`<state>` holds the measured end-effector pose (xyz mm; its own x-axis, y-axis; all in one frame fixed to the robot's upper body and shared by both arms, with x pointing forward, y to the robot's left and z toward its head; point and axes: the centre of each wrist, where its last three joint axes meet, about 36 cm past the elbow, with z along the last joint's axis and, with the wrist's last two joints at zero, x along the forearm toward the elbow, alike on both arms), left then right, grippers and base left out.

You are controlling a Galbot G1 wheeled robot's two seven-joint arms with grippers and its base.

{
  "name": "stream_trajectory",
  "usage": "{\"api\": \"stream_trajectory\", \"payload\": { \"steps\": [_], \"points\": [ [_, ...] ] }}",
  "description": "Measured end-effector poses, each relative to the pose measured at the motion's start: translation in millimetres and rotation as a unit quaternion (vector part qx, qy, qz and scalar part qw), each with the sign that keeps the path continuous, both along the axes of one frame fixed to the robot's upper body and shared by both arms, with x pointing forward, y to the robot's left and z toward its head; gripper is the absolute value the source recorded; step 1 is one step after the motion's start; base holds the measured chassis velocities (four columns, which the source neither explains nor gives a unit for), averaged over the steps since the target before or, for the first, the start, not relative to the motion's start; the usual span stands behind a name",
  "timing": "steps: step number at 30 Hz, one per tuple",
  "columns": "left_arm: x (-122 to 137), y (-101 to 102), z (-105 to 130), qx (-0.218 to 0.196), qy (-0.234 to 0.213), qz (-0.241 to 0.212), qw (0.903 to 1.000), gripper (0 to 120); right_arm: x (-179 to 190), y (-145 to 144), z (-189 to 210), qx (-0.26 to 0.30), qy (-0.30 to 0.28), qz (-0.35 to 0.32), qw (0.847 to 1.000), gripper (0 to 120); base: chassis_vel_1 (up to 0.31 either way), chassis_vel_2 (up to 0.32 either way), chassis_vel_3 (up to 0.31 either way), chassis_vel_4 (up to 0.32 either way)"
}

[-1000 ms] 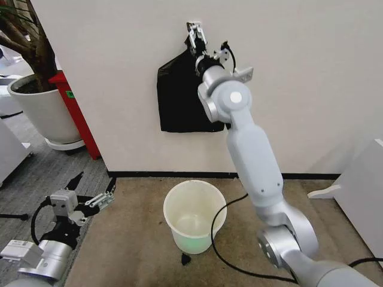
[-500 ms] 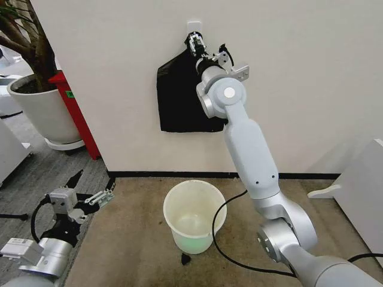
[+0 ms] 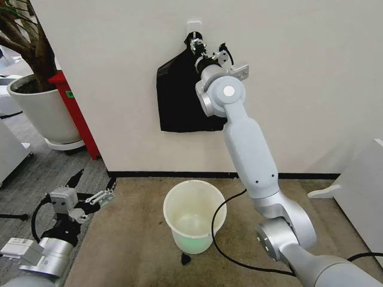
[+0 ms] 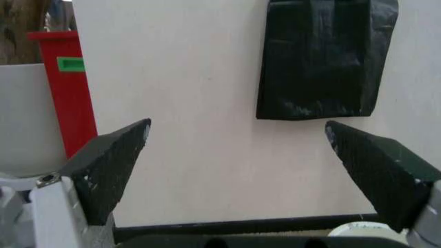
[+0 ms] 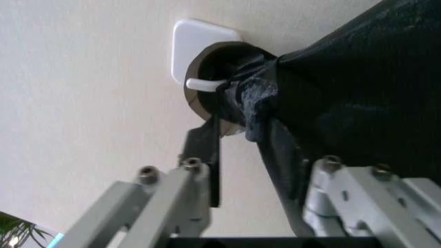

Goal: Place the garbage bag over the trash bin.

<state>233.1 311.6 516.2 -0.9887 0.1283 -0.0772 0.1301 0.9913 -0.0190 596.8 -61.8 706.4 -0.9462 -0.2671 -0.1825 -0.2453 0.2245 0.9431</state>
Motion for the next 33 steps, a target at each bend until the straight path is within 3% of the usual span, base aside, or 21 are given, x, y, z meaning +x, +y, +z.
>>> {"api": "stream_trajectory", "payload": {
  "steps": [6,23,33],
  "points": [
    [-1,-1,0,-0.002,-0.004,-0.002,1.0,100,3,-5,5,0.016,0.021,-0.005,1.0,0,0.0,0.0,0.0,0.0],
    [-3,-3,-3,-0.008,-0.013,0.001,0.9999,100,-30,5,-3,0.031,0.104,0.001,0.994,0,0.0,0.0,0.0,0.0],
    [-4,-3,-7,-0.011,-0.016,0.006,0.9998,100,-67,15,-71,0.018,0.164,0.014,0.986,0,0.0,0.0,0.0,0.0]
  ]
}}
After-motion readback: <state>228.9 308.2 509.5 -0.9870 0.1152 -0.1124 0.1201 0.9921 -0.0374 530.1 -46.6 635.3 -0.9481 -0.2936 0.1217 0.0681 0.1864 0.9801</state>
